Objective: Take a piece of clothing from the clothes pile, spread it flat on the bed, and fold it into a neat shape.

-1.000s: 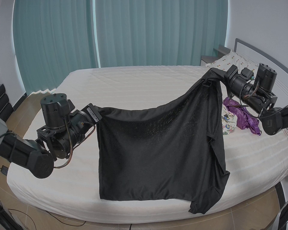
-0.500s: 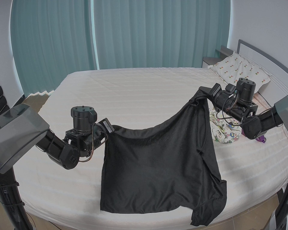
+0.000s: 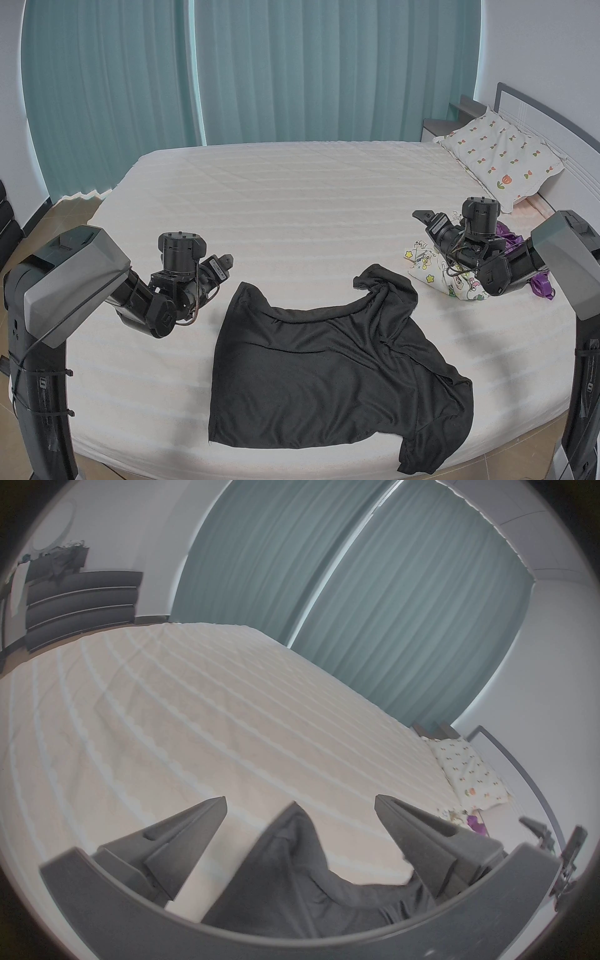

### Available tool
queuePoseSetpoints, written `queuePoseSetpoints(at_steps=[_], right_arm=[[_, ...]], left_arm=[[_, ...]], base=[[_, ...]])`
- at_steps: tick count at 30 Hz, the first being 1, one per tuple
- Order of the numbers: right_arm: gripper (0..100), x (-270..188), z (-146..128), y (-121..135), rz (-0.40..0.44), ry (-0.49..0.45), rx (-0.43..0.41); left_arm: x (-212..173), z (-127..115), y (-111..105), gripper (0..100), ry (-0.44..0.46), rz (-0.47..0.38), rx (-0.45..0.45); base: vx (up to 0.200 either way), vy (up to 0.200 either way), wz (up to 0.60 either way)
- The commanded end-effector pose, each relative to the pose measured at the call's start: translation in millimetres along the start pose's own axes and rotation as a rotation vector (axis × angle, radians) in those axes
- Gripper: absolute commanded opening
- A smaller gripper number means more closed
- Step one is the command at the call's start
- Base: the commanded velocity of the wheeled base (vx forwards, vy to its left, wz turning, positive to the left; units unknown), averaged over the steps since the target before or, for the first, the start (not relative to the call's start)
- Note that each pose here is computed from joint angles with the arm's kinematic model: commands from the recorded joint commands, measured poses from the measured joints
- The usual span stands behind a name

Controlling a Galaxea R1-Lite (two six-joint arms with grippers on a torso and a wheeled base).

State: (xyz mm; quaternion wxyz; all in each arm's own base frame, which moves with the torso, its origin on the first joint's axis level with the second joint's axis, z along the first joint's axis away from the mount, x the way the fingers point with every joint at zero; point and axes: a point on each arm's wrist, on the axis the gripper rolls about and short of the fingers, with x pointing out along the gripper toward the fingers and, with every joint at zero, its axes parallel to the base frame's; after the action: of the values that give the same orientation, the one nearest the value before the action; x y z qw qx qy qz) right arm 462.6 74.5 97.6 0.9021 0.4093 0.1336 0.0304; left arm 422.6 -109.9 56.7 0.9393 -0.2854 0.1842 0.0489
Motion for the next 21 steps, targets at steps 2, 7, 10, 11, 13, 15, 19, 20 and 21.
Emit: queuePoseSetpoints(at_steps=[2,7,10,11,13,15,19,20,21], right_arm=[[100,-5.0,-3.6,-34.2,-0.101,0.039,0.009],[100,-36.7,-13.7,-45.1,-0.143,0.122,0.001],[100,-56.2,-18.4,-45.8,-0.164,0.152,0.008],[100,-63.8,-20.7,-47.8,-0.178,0.166,0.01],[100,-77.8,-27.1,-52.4,-0.206,0.195,0.013],[100,-89.6,-33.8,-58.2,-0.227,0.222,0.022],[100,-112.4,-45.1,-68.2,-0.215,0.266,0.041],[100,-117.5,-46.9,-71.2,-0.21,0.268,0.051],[100,-122.8,-49.0,-74.4,-0.203,0.267,0.066]], left_arm=[[7.7,8.0,23.6,100,0.01,0.071,-0.019],[-22.2,5.2,32.6,100,0.07,0.08,-0.038],[-49.2,4.9,33.7,100,0.129,0.047,-0.071],[-59.3,2.4,33.0,100,0.156,0.033,-0.085],[-78.7,-3.0,34.3,100,0.203,0.021,-0.106],[-95.4,-9.5,37.7,100,0.241,0.023,-0.12],[-123.4,-30.5,49.0,100,0.344,0.036,-0.136],[-128.7,-35.4,52.3,100,0.361,0.038,-0.133],[-134.5,-42.4,56.4,100,0.38,0.042,-0.126]], base=[[0.0,0.0,0.0],[0.0,0.0,0.0],[0.0,0.0,0.0],[0.0,0.0,0.0],[0.0,0.0,0.0],[0.0,0.0,0.0],[0.0,0.0,0.0],[0.0,0.0,0.0],[0.0,0.0,0.0]])
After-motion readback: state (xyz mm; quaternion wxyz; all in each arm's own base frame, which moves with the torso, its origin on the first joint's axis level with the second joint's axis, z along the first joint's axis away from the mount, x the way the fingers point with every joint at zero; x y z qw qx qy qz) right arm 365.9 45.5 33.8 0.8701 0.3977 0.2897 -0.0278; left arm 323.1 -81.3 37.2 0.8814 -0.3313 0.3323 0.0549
